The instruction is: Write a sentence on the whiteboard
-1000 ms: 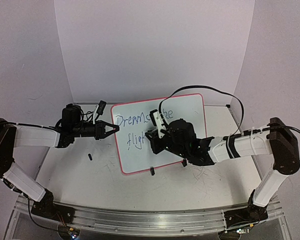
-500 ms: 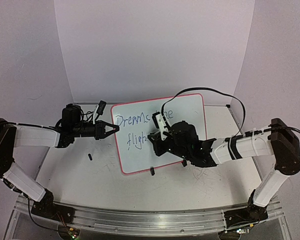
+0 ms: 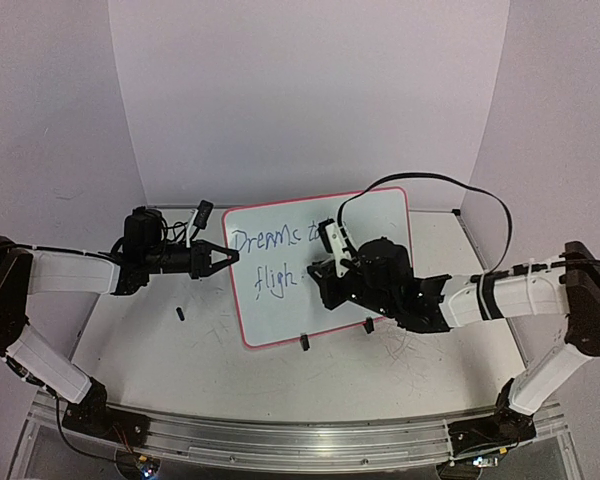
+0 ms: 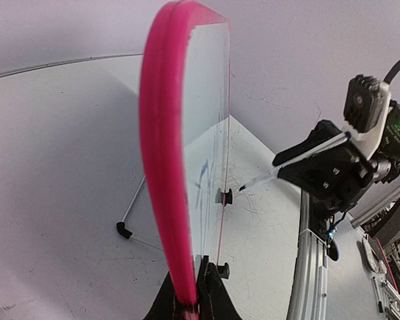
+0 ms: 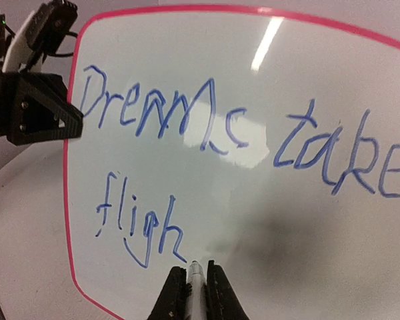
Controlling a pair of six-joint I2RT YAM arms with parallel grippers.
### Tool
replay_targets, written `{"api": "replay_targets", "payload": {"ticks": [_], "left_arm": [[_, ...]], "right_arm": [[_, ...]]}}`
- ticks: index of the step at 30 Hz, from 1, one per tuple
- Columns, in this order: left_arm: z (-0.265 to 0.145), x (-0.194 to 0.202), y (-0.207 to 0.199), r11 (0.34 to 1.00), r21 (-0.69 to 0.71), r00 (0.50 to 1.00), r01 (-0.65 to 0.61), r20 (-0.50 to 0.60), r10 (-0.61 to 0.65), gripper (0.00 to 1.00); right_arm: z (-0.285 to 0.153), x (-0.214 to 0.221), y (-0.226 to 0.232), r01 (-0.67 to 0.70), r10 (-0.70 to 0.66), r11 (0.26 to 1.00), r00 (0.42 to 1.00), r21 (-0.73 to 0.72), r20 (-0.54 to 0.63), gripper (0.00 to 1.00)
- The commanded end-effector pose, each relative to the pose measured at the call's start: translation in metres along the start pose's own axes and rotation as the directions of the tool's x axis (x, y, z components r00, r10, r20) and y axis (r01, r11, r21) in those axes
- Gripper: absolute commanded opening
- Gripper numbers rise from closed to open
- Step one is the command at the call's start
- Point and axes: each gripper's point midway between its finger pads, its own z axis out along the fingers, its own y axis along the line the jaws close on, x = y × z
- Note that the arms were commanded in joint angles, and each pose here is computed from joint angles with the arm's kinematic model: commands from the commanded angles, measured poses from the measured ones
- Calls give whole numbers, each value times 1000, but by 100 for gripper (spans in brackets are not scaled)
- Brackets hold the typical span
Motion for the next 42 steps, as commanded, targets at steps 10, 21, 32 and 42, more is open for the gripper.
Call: {"api": "replay_targets", "payload": {"ticks": [10, 21, 32, 42], "left_arm": [[4, -4, 15, 994, -88, 998, -64, -1, 64, 0], [6, -5, 15, 994, -84, 998, -68, -1, 68, 0], [5, -4, 14, 994, -86, 998, -68, -1, 68, 0], [5, -4, 15, 994, -86, 998, -69, -2, 69, 0]], "right_arm": [[19, -45, 6, -2, 5, 1000, 993, -23, 120, 0], [20, -48, -7, -12, 8, 999, 991, 31, 132, 0], [25, -37, -11, -10, 5, 999, 994, 43, 106, 0], [18, -12, -13, -25, 24, 999, 999, 35, 46, 0]]}}
